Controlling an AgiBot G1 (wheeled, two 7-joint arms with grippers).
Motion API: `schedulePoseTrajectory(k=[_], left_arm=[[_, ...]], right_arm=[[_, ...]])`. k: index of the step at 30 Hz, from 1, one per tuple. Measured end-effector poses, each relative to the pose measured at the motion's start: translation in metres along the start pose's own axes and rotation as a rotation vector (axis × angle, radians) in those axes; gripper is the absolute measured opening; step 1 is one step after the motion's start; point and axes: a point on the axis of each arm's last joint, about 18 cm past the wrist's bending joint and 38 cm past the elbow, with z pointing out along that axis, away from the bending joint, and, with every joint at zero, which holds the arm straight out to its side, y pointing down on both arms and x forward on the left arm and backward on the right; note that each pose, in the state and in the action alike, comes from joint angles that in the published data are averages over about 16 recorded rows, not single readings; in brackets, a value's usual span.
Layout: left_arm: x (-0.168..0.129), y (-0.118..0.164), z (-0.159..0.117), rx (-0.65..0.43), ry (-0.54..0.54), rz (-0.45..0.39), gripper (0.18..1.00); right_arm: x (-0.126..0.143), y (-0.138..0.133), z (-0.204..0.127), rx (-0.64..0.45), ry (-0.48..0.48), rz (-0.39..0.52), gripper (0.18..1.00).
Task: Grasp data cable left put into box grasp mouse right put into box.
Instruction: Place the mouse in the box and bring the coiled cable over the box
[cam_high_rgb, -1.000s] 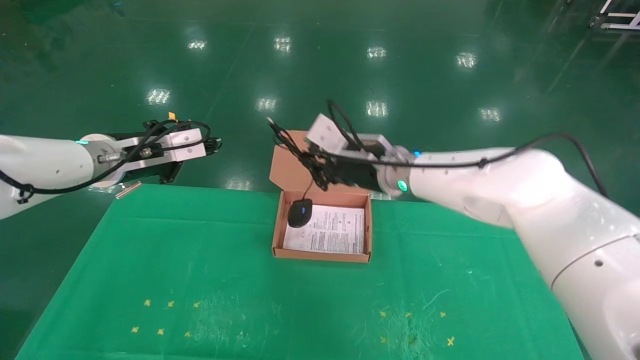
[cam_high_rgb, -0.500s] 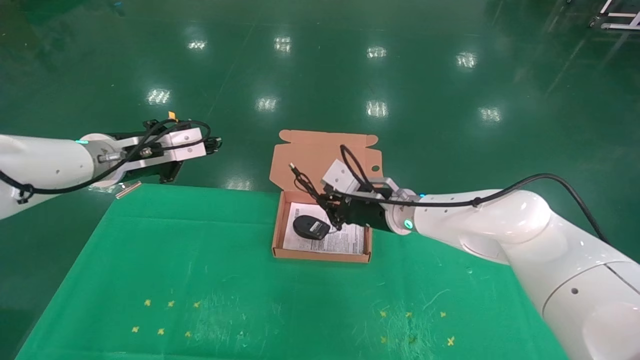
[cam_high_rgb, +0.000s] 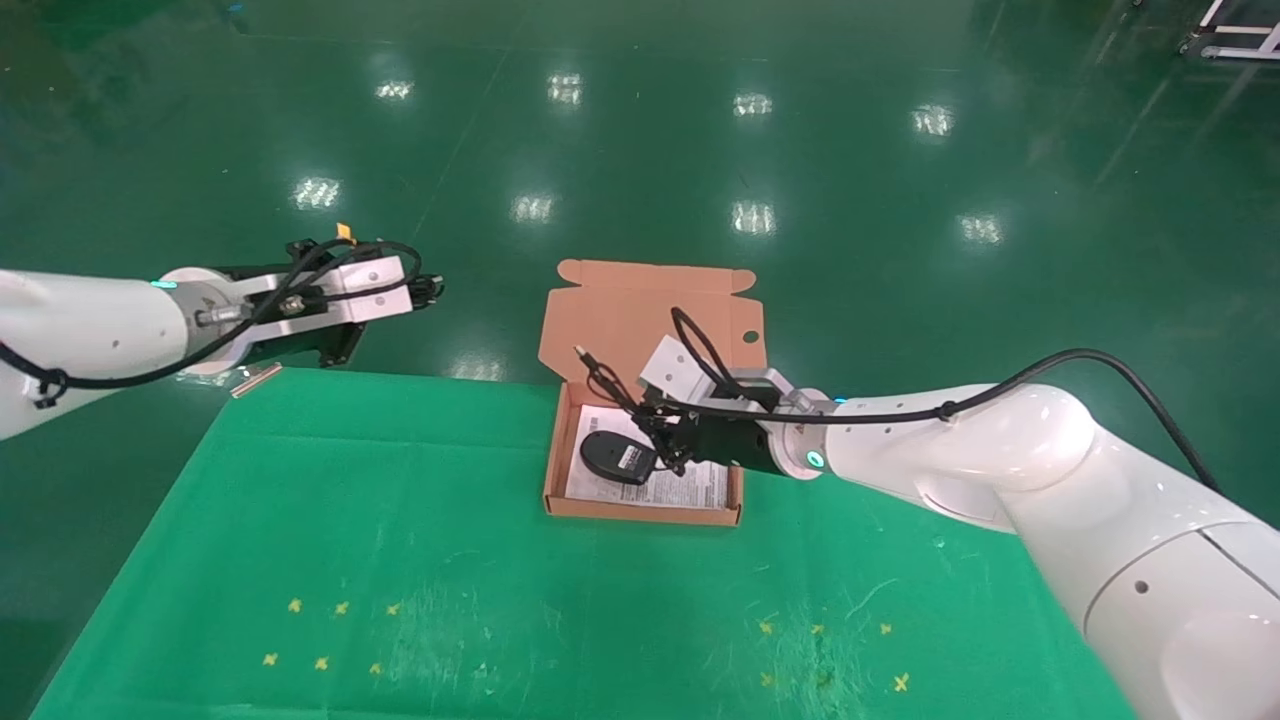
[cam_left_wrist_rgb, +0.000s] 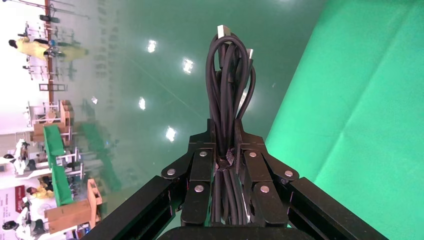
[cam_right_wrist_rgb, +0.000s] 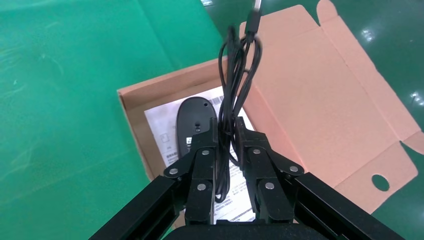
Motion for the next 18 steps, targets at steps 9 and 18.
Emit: schedulePoseTrajectory(k=[9,18], left_arm=[[0.031,-0.03,0.02,0.065,0.043,0.039,0.242],[0.074,-0.084,0.051,0.171,0.049,0.112,0.242]], right_arm=[[0.012,-0.003,-0.009,0.028,0.041,0.011,0.316],[0.038,0.005,-0.041,0.067,0.109,0.024,0.458]])
